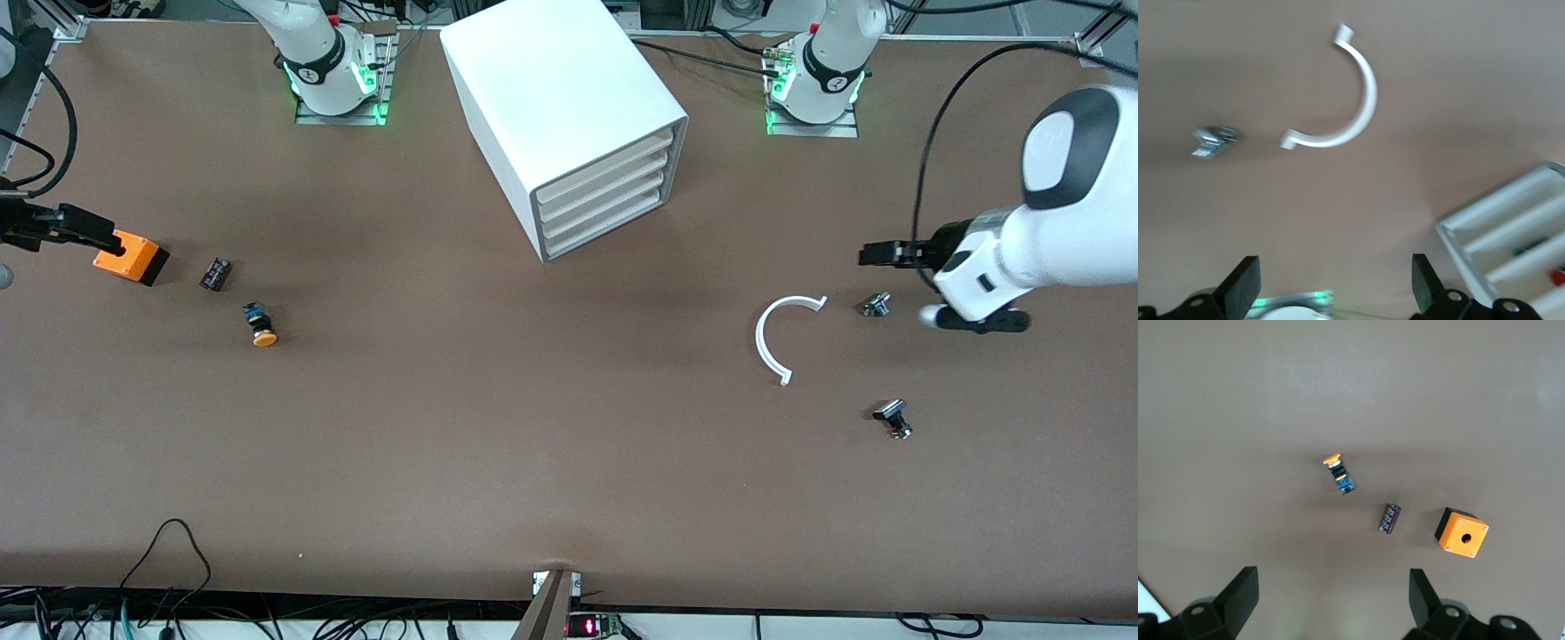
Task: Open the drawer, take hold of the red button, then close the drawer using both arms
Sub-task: 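Reach the left gripper to the handle of the white cabinet drawer, then pull the drawer open with the left gripper while the right gripper approaches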
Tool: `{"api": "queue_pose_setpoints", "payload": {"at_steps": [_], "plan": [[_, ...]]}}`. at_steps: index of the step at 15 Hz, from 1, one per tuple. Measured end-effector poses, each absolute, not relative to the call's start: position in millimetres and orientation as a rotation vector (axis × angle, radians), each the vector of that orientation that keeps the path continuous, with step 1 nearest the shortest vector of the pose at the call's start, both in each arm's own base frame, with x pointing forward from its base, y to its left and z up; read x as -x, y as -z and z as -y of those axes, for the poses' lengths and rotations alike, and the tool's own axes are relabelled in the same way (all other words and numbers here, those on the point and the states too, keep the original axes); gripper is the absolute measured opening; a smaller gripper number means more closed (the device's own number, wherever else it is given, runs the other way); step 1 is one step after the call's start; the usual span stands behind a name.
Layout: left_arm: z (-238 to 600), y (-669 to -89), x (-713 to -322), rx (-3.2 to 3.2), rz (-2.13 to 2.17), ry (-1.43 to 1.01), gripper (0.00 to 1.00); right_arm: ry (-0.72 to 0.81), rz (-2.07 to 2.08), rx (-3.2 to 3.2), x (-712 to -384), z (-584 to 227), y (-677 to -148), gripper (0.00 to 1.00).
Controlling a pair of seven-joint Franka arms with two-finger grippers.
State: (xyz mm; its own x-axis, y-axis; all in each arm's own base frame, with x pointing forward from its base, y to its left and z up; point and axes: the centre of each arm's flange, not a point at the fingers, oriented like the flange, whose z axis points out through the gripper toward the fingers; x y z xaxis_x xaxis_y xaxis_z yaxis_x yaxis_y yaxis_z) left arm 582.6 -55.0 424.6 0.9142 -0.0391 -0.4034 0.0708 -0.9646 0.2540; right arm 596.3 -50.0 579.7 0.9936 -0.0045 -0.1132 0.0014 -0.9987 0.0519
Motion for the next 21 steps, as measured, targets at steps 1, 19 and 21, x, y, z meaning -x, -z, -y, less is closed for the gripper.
{"api": "queue_pose_setpoints", "payload": {"at_steps": [1, 19, 21], "plan": [[66.8, -404.2, -577.6, -2.727, -0.044, 0.648, 1.0, 0.172, 0.002, -3.087, -596.4, 49.7, -580.4, 1.0], [291.8, -200.5, -415.4, -2.009, 0.14, 0.756, 0.95, 0.269, -0.13, -3.067, -620.8, -42.3, -526.2, 1.0], [294.1, -197.2, -407.1, -2.001, 0.16, 0.764, 0.89, 0.259, -0.155, -3.123, -618.8, -58.6, -532.1, 1.0]]}}
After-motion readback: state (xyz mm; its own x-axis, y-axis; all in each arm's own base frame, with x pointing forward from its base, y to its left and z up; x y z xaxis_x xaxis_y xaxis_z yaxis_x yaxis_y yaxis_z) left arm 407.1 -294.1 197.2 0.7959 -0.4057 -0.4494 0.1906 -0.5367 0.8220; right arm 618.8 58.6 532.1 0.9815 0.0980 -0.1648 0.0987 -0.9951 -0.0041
